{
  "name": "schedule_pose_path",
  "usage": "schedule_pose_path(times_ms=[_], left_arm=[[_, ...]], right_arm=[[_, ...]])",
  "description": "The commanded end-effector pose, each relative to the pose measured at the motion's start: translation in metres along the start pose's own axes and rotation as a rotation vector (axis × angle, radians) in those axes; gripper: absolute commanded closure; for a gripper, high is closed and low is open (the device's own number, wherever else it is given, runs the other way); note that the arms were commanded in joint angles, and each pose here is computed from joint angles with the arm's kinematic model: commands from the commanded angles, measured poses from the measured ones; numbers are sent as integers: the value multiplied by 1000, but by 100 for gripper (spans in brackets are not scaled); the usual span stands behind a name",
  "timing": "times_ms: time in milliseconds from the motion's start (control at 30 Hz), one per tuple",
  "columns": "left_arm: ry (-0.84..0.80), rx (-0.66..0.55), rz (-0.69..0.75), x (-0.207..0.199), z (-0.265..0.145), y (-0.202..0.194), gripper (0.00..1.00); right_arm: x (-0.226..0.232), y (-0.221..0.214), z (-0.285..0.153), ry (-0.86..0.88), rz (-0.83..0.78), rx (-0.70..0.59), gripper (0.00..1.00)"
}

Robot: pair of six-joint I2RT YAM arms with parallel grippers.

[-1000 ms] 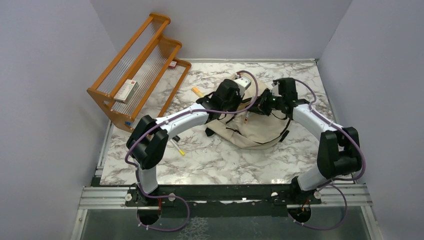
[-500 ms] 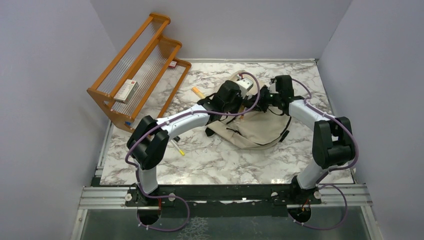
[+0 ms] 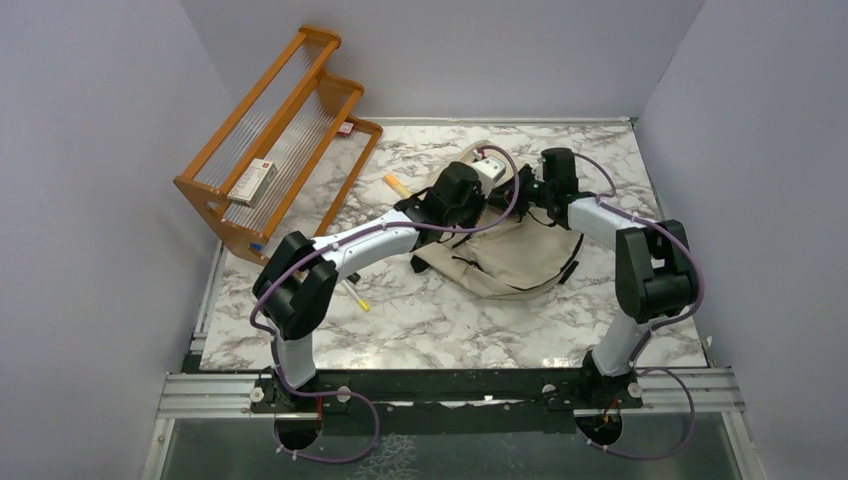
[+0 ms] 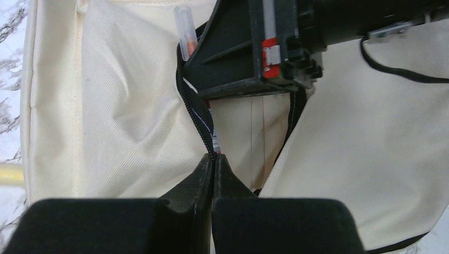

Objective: Pack the student bag
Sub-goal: Place the stationery in the student bag.

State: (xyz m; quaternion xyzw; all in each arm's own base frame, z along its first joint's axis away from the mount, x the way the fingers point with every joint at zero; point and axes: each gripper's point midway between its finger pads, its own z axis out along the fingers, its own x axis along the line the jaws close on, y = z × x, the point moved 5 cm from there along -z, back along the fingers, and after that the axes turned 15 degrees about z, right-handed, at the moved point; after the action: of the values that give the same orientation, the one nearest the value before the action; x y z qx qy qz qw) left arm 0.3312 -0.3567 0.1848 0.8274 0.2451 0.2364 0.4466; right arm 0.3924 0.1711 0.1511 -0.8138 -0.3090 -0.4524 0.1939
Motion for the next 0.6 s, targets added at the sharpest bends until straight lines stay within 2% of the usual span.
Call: schedule_pose_path(times_ms=[0,167,367,567], left_arm=[[-49,-59,-31,-14,-8,21,100],[-22,-46,-54,-11,-7,19,100],[0,-24,-60,-9,-5,14,100],[25,-4,-53,-6,-5,9,100]], right_arm=[[10,16,25,28,-90,-105,89],[17,-1,38,49,-123,-42,78],[19,-3,31,43,-153,-56,55],[22,2,9,-4,-222,-147,48]])
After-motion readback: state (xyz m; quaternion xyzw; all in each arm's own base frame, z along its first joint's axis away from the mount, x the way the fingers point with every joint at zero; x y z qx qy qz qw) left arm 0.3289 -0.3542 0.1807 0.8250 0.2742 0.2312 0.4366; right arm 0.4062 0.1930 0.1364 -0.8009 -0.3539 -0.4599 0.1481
